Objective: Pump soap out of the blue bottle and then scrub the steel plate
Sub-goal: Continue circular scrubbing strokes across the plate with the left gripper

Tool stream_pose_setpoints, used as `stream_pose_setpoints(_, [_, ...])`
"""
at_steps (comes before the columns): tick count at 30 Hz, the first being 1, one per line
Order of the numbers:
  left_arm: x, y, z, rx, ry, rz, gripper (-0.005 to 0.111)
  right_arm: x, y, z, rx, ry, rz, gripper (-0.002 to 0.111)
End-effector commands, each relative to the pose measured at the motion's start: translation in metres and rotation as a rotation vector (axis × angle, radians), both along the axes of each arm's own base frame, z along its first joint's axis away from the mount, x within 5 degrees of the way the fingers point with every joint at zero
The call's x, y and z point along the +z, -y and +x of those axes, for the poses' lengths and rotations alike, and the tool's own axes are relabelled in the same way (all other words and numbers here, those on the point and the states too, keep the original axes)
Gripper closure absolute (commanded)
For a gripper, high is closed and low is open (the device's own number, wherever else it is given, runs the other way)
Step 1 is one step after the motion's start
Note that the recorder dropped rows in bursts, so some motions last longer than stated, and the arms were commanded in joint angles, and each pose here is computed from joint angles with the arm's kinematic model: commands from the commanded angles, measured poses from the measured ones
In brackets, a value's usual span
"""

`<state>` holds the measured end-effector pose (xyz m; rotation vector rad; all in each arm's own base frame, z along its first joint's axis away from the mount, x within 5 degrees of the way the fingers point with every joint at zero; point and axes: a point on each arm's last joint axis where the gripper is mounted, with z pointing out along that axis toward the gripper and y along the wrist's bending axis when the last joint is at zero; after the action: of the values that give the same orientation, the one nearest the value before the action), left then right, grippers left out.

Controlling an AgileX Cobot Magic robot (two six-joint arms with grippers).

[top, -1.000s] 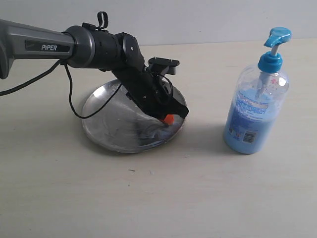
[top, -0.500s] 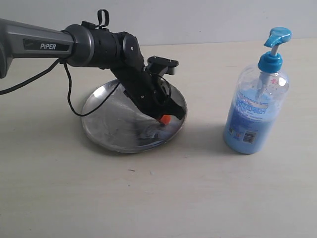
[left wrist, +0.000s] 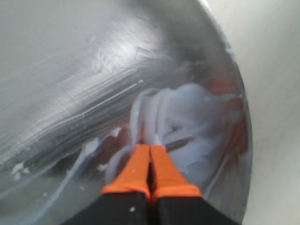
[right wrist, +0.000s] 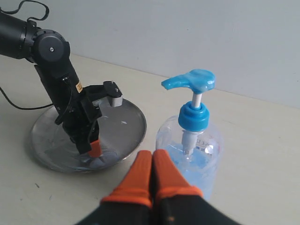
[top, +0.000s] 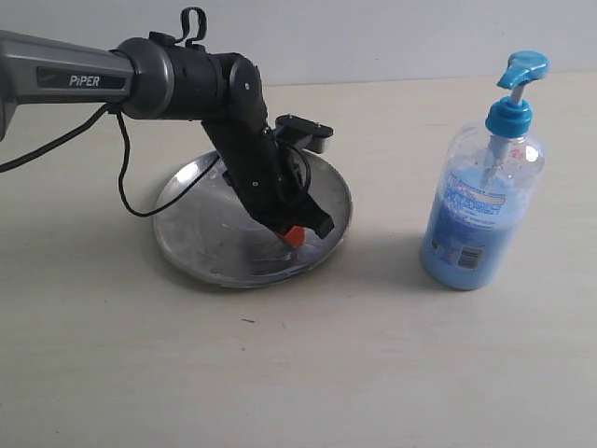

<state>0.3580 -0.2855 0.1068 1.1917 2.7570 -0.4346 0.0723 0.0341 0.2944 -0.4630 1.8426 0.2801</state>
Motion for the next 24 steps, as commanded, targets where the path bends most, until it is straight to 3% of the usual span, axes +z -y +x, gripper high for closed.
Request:
stream_pose_setpoints(1, [-0.007,-0.003,-0.009,-0.029,-0.075,0.051,0.107,-0.001,0.0,0.0,0.001,0.006,0.008,0.108])
stream_pose_setpoints(14, [-0.002,0.007,-0.015,0.028,-0.163,-0.067,0.107,-0.001,0.0,0.0,0.001,0.006,0.008,0.108])
stream_pose_setpoints(24, [-0.003,0.012,-0.005,0.08,-0.07,-0.125,0.107,-0.001,0.0,0.0,0.001,0.006,0.008,0.108])
